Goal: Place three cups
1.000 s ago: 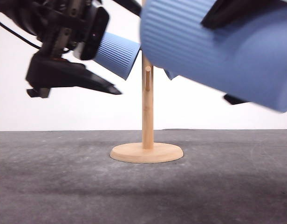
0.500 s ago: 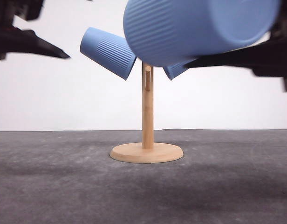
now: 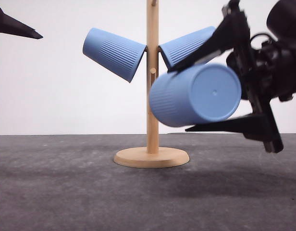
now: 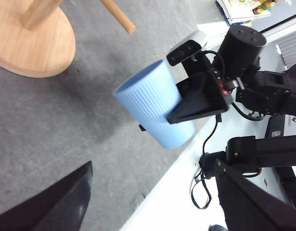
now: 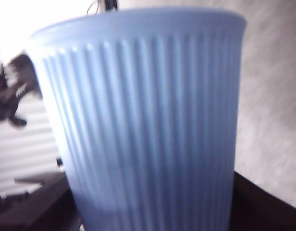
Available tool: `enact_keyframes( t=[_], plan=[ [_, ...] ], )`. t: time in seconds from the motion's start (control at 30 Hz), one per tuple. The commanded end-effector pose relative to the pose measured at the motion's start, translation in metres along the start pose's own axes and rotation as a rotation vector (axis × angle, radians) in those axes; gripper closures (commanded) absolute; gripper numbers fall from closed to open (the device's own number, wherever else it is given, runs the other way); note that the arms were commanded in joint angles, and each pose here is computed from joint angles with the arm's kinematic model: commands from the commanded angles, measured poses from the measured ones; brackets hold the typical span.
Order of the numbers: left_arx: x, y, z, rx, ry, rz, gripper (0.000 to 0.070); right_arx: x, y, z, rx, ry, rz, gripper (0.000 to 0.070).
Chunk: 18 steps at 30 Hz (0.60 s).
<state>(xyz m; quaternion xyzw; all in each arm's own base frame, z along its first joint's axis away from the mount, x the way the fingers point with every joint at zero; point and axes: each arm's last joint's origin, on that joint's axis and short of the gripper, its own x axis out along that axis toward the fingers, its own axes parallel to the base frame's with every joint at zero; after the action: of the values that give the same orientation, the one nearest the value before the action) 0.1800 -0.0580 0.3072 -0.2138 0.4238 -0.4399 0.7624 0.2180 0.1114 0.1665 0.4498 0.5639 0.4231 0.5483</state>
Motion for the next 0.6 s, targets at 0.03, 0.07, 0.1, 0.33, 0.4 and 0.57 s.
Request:
enact_keyframes(
  t=[0.03,0.07,0.1,0.33,0.4,0.57],
  plan=[
    [-0.003,-0.002,0.005,0.025,-0.017,0.009,0.0214,0.004,0.007,0.010,0.040,-0.007,0.032,0.0302],
    [-0.003,-0.002,0.005,0.025,-0.019,0.015,0.0214,0.004,0.011,0.013,0.044,-0.014,0.051,0.0302],
    [-0.003,-0.002,0.005,0.024,-0.020,0.021,0.0214,0.004,0.016,0.015,0.046,-0.023,0.071,0.0301],
    [-0.003,-0.002,0.005,0.025,-0.021,0.027,0.0214,0.002,0.045,0.027,0.107,-0.089,0.201,0.0301],
    [-0.003,-0.002,0.005,0.025,-0.021,0.027,0.0214,0.004,0.047,0.028,0.135,-0.116,0.206,0.0301],
    [-0.003,-0.002,0.005,0.025,-0.021,0.027,0.0214,0.009,0.046,0.027,0.162,-0.128,0.203,0.0301]
  ],
)
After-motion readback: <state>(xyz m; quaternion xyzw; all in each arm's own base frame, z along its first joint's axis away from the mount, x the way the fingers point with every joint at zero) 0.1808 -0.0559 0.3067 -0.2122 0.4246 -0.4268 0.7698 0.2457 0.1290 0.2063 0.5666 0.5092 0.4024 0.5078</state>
